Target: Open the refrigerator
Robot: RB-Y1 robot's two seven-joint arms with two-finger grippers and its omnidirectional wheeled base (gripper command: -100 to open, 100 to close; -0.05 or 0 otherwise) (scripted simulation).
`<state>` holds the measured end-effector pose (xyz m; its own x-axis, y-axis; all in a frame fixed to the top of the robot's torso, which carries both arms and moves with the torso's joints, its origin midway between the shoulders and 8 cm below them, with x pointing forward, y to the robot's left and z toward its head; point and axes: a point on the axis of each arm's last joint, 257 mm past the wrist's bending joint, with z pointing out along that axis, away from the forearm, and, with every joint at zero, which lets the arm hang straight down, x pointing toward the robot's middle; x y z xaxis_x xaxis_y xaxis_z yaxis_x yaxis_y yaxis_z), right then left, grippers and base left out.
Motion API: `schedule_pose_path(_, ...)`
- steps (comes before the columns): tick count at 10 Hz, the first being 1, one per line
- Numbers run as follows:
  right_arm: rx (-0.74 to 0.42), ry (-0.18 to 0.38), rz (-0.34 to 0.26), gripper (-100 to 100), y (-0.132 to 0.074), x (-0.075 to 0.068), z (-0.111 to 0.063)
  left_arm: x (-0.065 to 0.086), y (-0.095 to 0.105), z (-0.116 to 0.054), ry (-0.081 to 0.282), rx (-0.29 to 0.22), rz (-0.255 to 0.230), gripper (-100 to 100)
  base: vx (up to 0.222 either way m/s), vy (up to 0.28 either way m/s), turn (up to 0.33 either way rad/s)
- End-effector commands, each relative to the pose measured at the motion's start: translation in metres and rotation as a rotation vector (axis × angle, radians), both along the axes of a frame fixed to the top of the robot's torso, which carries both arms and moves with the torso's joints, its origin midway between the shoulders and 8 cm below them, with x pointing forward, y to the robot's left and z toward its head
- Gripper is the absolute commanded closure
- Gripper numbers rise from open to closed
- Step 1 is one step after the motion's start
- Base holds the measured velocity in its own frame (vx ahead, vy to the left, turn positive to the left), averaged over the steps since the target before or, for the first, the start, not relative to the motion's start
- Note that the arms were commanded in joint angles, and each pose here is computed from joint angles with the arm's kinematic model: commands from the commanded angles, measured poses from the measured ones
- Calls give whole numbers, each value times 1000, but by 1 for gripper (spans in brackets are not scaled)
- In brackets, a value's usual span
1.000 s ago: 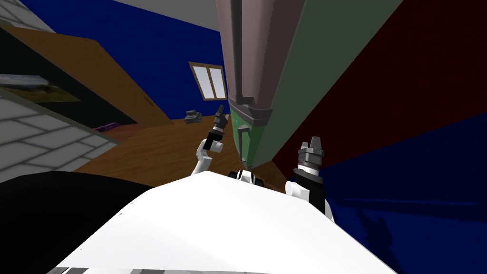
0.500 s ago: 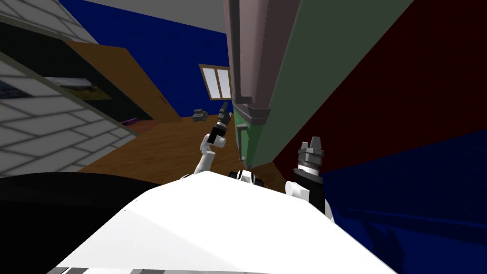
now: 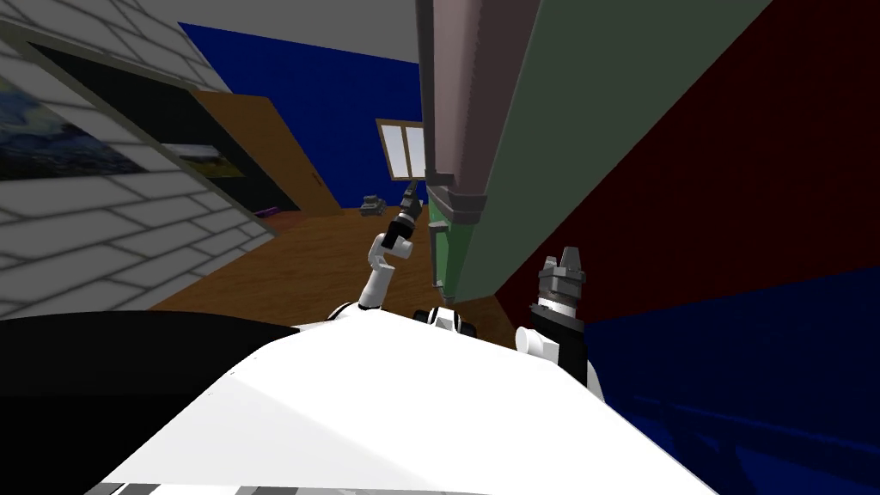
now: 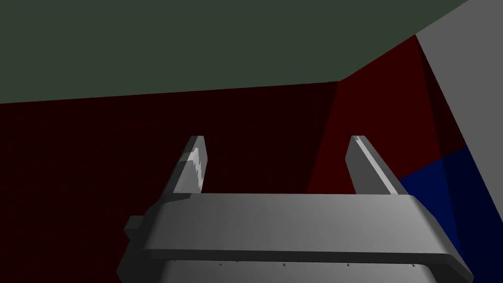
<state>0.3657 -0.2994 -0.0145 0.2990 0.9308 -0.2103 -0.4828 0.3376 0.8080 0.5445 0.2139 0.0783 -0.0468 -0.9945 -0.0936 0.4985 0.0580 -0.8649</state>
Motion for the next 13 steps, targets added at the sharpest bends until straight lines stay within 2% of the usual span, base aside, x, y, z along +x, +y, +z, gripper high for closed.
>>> schedule_pose_path(1,0,0,0,0,0,0,0,16,-7,2,37,-6,2,-100,-49,-108,83)
schedule_pose_path(3,0,0,0,0,0,0,0,34,-15,4,79,-13,4,-100,-59,-108,204)
schedule_pose_path(4,0,0,0,0,0,0,0,35,-16,7,80,-13,4,-100,-40,-96,101)
schedule_pose_path(8,0,0,0,0,0,0,0,64,-34,12,160,-28,9,-100,-58,-115,210)
schedule_pose_path(9,0,0,0,0,0,0,0,64,-36,16,157,-28,8,-100,-49,-71,86)
schedule_pose_path(13,0,0,0,0,0,0,0,82,-56,24,216,-47,4,-100,-43,-70,163)
